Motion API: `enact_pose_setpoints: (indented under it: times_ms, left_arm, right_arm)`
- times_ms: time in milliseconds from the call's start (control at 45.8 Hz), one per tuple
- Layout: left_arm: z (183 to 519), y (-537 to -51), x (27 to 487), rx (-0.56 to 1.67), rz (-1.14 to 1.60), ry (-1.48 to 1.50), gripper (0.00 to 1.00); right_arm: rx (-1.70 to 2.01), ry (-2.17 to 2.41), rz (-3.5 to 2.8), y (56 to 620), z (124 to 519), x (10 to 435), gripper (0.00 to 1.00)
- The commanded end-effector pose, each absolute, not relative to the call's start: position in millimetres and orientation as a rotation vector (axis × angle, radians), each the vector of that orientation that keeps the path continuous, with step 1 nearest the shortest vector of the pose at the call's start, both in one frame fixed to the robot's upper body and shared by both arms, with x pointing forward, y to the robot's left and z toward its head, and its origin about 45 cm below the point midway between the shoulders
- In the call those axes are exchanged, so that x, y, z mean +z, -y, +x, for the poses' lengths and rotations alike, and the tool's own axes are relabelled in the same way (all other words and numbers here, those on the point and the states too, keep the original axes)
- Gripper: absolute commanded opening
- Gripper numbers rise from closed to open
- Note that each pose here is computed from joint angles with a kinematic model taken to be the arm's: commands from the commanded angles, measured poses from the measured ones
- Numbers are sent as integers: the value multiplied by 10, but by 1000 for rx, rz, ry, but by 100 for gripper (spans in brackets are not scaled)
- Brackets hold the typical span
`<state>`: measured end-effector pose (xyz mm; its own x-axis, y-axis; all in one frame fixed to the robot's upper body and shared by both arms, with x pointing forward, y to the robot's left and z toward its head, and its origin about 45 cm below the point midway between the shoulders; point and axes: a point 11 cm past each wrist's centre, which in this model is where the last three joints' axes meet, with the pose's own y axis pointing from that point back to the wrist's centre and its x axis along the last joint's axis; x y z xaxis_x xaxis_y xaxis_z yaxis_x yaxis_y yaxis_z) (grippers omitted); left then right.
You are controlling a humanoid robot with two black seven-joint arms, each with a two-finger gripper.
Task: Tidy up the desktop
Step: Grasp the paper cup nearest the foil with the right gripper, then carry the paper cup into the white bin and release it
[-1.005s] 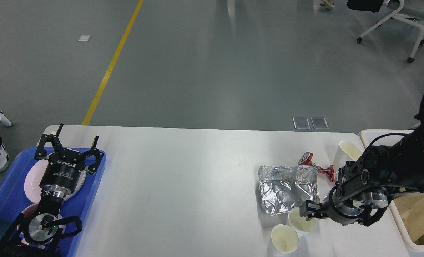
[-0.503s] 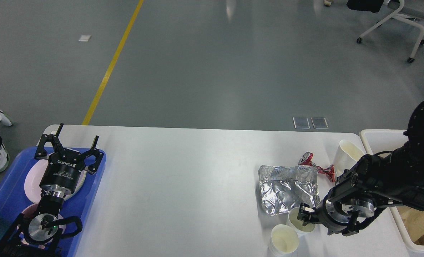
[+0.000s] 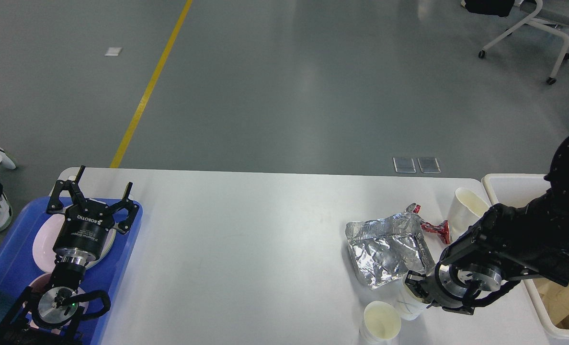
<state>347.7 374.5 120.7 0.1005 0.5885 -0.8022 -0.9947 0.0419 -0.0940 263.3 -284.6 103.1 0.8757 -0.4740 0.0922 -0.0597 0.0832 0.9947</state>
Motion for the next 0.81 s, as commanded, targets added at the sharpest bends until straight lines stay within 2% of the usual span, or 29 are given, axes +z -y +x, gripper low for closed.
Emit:
enact_pose_setpoints:
  times_ms: [0, 175, 656, 787]
  left_arm:
    - [3477, -3745, 1208, 1362, -776, -671, 96]
    - [3477, -3745, 1208, 1362, -776, -671, 96]
    - [3477, -3745, 1208, 1362, -776, -671, 96]
    - [3471, -3752, 1205, 1364, -774, -671, 96]
  right_arm:
    - [-373, 423, 1488, 2888, 2653, 1133, 0]
    - [-412, 400, 1525, 2963, 2760, 1547, 0]
    - [-243, 318, 1590, 2812, 3117, 3747, 0]
    - [-208, 365, 1579, 2857, 3133, 3947, 0]
